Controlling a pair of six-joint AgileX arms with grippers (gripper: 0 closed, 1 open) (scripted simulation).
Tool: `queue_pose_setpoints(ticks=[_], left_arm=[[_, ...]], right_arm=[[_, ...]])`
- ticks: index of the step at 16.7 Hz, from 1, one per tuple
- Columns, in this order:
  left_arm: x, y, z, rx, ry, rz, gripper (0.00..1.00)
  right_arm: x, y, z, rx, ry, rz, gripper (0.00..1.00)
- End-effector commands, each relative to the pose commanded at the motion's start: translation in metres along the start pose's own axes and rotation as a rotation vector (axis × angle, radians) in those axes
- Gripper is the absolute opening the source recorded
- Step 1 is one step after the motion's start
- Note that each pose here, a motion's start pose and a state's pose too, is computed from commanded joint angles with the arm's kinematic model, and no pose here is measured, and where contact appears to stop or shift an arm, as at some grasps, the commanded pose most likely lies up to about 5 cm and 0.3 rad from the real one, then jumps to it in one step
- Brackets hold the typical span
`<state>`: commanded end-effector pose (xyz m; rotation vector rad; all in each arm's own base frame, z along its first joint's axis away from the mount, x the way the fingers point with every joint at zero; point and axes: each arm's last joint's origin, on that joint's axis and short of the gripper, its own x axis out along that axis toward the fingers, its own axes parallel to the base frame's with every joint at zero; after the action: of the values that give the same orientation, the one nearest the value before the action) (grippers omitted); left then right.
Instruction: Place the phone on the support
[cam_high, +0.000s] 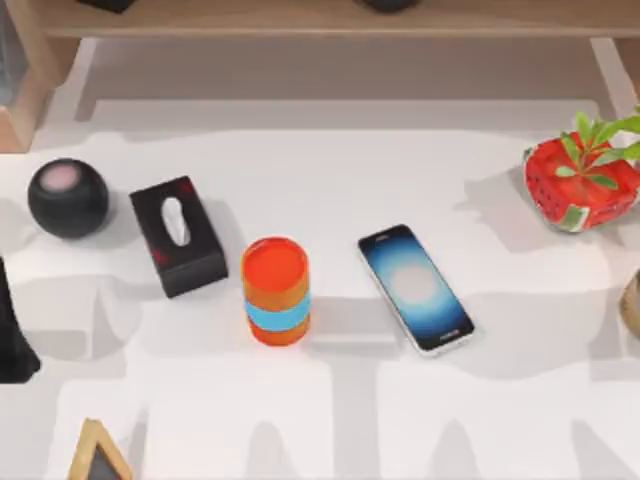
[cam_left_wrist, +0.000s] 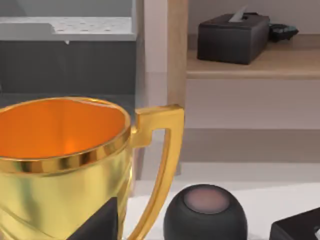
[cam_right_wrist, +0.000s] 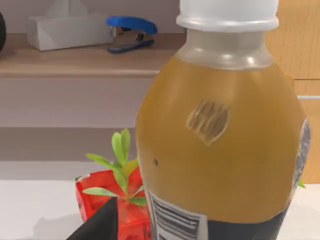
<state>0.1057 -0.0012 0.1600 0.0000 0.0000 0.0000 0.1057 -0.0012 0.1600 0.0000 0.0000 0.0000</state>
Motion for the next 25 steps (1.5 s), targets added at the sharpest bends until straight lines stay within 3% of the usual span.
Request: queue_pose_setpoints(ticks=[5,11,17,21,25], left_arm=[[0.000,0.000,0.000,0.000,0.000,0.000,1.00],[0.000,0.000,0.000,0.000,0.000,0.000,1.00],[0.000,0.000,0.000,0.000,0.000,0.000,1.00],[0.000,0.000,0.000,0.000,0.000,0.000,1.00],[0.000,0.000,0.000,0.000,0.000,0.000,1.00]], right_arm=[[-0.001,0.001,0.015,0.005,0.006,0.010,1.00],[0.010,0.008,0.102,0.018,0.109,0.054,1.00],[0.087,0.037,0.182,-0.024,0.454,0.137,1.00],[0.167,0.083,0.178,-0.095,0.791,0.217,1.00],[0.229,0.141,0.120,-0.189,1.157,0.267,1.00]])
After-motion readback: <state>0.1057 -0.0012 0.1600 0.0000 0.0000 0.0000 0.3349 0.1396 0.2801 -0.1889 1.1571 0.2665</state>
